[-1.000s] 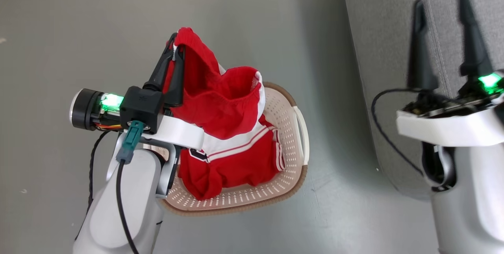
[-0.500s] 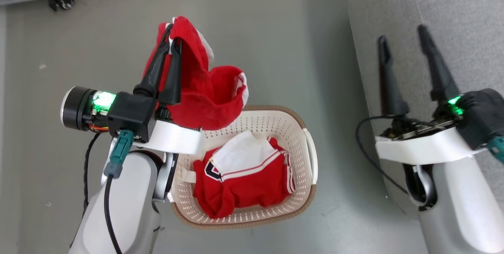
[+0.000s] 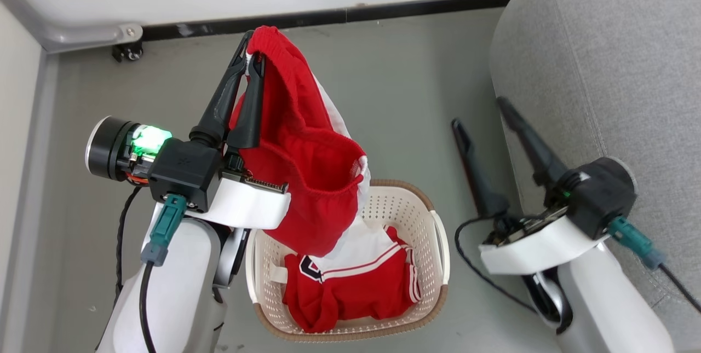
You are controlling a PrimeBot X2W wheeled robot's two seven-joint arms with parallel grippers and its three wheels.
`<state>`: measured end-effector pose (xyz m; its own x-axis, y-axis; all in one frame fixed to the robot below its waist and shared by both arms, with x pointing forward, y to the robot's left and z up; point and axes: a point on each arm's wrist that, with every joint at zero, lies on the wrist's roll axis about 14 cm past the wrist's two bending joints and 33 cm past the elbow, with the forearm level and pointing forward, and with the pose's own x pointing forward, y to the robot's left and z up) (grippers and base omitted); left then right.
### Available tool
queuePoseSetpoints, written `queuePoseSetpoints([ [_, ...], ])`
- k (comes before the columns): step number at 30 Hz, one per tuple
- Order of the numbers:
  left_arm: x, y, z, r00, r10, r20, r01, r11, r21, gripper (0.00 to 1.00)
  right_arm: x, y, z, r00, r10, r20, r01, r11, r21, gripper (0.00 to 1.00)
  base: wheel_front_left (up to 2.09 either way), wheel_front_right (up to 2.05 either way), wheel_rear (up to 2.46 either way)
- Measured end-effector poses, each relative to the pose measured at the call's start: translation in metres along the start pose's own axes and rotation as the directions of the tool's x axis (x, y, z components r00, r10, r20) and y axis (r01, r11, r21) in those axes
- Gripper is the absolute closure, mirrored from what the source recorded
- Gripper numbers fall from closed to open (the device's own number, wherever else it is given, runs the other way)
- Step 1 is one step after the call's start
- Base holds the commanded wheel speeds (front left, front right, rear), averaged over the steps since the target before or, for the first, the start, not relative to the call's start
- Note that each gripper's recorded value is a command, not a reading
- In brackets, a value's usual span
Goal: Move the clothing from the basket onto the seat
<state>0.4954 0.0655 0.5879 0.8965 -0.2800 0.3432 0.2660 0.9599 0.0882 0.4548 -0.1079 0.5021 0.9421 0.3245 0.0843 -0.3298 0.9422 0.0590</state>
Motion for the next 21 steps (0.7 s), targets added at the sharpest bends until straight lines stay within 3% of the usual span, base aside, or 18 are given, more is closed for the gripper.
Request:
queuePoseSetpoints([
  [10,-0.006,0.003,0.039,0.997,-0.020,0.075,0.017,0.999,0.041,1.00,-0.021,0.040,-0.004,0.988,0.148,-0.043,-0.148,0.989,-0.009,0.00,0.00,0.00,0.00],
  [21,-0.009,0.003,0.074,0.988,-0.041,0.148,0.031,0.997,0.074,1.00,-0.050,0.085,-0.014,0.932,0.335,-0.138,-0.343,0.938,-0.042,0.00,0.00,0.00,0.00],
])
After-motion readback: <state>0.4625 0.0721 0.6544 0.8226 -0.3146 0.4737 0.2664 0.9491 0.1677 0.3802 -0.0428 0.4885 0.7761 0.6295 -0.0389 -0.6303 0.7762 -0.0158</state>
